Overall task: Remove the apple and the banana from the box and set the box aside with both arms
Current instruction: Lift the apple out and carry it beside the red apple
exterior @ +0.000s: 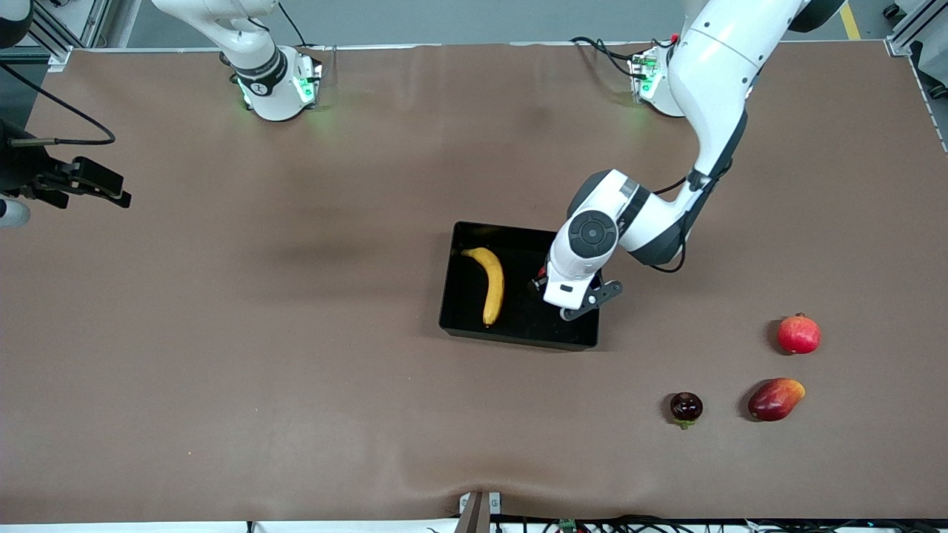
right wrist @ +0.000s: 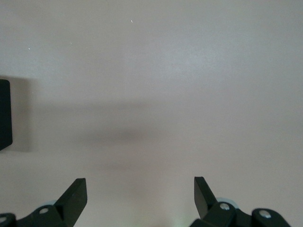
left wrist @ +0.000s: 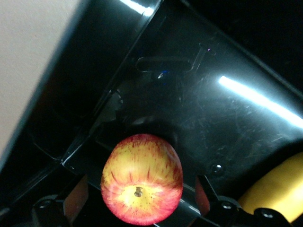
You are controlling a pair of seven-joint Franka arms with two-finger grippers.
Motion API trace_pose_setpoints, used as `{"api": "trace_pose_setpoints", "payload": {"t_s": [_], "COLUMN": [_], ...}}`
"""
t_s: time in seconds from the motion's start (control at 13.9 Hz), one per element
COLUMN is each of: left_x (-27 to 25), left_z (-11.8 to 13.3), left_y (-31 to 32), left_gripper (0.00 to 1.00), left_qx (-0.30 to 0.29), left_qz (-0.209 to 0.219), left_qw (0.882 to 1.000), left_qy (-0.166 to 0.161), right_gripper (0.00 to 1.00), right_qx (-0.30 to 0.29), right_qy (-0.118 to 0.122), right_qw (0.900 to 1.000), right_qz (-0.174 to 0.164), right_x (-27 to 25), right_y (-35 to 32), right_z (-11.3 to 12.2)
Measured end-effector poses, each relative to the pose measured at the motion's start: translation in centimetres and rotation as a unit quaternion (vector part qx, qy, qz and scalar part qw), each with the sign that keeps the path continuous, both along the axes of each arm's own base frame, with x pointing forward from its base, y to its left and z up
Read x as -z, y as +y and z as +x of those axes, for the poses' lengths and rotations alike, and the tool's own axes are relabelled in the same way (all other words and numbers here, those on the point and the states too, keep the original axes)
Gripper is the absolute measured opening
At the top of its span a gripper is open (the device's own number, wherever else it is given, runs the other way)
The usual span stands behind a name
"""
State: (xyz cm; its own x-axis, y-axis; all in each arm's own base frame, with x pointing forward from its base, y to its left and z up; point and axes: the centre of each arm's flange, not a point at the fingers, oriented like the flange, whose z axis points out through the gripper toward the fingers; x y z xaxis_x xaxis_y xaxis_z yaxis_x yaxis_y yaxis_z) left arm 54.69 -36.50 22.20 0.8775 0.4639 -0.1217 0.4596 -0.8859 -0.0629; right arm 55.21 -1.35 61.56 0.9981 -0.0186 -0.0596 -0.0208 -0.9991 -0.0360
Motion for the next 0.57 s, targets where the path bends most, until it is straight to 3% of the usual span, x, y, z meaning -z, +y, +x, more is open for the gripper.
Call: {"api": "trace_pose_setpoints", "payload": {"t_s": [0.36, 0.57], "left_x": [1.49, 1.08], "left_z": [-0.5, -0.16], "left_y": [-0.26, -0.41], "left_gripper": [1.0, 0.76], "left_qx": [0.004, 0.004], "left_qz": [0.004, 0.001], "left_qw": [1.0, 1.0], "left_qy": [0.011, 0.005], "right_gripper": [1.0, 1.0], "right_qx": [0.0, 0.0], "right_qy": [-0.001, -0.002], "right_qw": [1.0, 1.0], "right_qz": [0.0, 0.0], "right_x": [-0.02, -0.05], "right_y": [0.0, 0.0], "right_z": [0.02, 0.05]}}
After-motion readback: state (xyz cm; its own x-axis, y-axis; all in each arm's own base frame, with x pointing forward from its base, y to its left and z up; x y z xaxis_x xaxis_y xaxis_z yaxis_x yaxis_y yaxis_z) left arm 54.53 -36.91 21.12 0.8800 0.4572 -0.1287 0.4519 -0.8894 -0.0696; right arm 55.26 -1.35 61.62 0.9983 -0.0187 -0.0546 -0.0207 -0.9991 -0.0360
